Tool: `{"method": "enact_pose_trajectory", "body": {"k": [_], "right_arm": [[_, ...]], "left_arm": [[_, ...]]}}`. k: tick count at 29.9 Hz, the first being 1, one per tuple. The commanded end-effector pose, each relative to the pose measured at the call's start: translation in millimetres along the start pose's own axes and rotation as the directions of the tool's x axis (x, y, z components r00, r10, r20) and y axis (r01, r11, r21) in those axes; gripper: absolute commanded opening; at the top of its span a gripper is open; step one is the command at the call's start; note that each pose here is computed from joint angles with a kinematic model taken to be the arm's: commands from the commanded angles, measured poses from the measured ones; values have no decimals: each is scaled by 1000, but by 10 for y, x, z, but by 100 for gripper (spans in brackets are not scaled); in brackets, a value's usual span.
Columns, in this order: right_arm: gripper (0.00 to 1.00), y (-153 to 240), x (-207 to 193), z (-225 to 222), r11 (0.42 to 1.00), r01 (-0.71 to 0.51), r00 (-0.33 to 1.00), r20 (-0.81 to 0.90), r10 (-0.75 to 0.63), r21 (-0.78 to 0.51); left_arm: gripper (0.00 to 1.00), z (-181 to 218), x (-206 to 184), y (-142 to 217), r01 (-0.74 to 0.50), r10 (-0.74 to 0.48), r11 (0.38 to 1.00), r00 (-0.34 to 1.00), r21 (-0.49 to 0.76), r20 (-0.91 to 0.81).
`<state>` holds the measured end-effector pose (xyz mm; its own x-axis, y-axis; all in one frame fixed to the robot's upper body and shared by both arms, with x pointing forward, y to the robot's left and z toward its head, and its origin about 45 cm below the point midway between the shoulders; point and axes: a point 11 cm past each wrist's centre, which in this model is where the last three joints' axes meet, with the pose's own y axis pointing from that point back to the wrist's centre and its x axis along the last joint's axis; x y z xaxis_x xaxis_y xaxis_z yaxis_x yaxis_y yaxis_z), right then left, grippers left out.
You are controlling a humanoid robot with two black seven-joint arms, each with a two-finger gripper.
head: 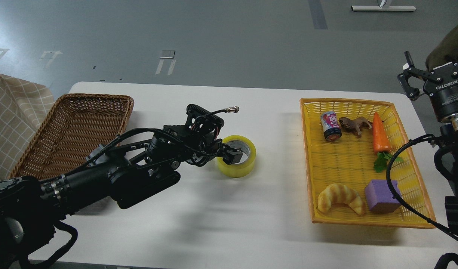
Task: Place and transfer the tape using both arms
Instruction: 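Grasp the tape roll through its hole with the left gripper and lift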
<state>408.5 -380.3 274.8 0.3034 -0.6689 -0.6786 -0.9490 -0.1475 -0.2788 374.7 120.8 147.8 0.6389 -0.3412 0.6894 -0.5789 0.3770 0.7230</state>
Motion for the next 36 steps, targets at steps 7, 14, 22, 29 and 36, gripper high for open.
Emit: {"method": "enact_pose_trajectory", "body": {"k": [7, 14, 22, 29, 36], "right_arm": [[100, 1, 1, 0, 1000, 0, 1000, 0, 0, 0], [100, 28, 25, 10, 1000, -7, 1000, 1, 7, -2], [100, 45, 44, 14, 1000, -13, 1000, 2, 13, -2], [100, 52, 50, 7, 1000, -15, 1000, 2, 15, 3], [100, 53, 53, -3, 1000, -16, 1000, 2, 16, 8]], "left_arm": [[82, -100, -44, -31, 13, -13, 999, 1000, 32, -2], [60, -60, -69, -58, 20, -20, 1000, 1000, 19, -6], [0, 64, -162, -86, 53, -51, 998, 997, -37, 53], [0, 79, -26, -54, 31, -27, 997, 997, -64, 73], [0, -17, 263, 49, -22, 27, 999, 994, -43, 107]]}}
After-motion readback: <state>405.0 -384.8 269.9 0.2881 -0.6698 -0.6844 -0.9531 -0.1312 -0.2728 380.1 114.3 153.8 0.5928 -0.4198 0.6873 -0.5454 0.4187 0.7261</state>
